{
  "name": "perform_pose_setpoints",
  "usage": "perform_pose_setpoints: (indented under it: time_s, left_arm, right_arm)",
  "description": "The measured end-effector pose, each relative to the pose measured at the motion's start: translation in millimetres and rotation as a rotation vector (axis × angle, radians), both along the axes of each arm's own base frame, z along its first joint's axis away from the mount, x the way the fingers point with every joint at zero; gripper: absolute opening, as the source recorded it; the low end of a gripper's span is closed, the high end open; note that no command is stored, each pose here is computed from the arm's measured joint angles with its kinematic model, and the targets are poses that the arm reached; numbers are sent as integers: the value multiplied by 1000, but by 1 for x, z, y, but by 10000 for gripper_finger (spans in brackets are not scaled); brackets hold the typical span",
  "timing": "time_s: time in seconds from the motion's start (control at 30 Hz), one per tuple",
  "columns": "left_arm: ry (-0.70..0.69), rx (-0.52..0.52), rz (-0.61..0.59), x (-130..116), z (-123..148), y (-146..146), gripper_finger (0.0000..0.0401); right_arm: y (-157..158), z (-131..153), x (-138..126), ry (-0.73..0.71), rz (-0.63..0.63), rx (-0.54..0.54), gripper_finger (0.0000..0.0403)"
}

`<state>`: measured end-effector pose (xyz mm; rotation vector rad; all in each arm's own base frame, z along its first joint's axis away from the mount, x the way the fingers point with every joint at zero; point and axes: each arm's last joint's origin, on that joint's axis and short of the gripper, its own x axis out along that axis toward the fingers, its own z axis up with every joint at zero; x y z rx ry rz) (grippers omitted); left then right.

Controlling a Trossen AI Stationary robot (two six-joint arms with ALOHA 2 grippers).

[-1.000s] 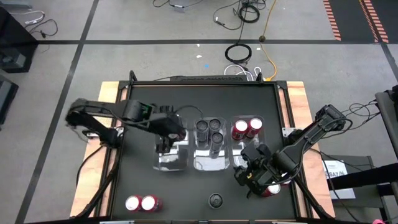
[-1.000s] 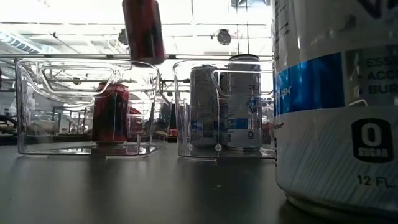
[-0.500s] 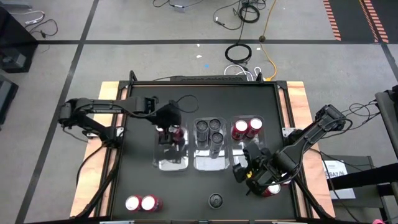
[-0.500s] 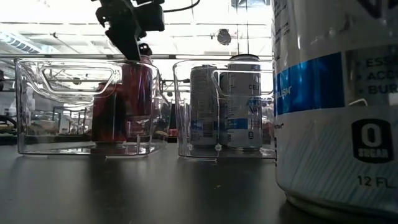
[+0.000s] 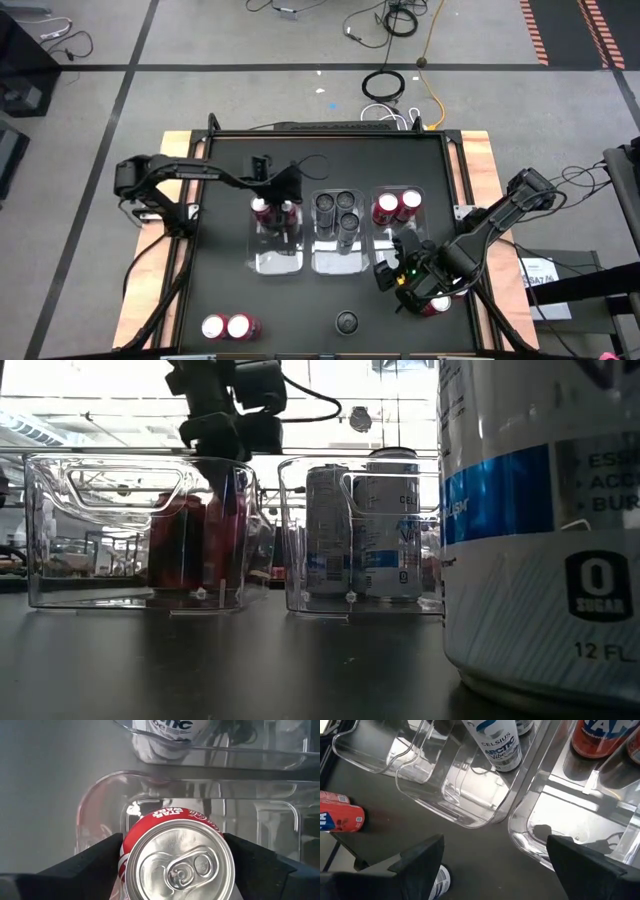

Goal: Sort soda cans
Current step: Put the left red soda can into the left transparent bin

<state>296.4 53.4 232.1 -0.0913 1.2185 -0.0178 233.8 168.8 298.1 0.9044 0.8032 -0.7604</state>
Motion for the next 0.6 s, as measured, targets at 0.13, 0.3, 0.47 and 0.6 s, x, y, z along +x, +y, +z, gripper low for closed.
perform_pose_setpoints:
  time_s: [0.13, 0.3, 0.47, 0.6]
  left_arm:
    - [5, -2, -1, 3, -3, 0, 337]
    - [-4, 7, -18, -1, 1, 0, 338]
    - [-5, 7, -17, -2, 2, 0, 338]
    - [-5, 8, -16, -2, 2, 0, 339]
  right_arm:
    - [0, 0, 0, 0, 0, 0, 345]
    - [0, 0, 0, 0, 0, 0, 345]
    - [0, 0, 0, 1, 1, -1, 345]
    - [0, 0, 0, 1, 4, -3, 345]
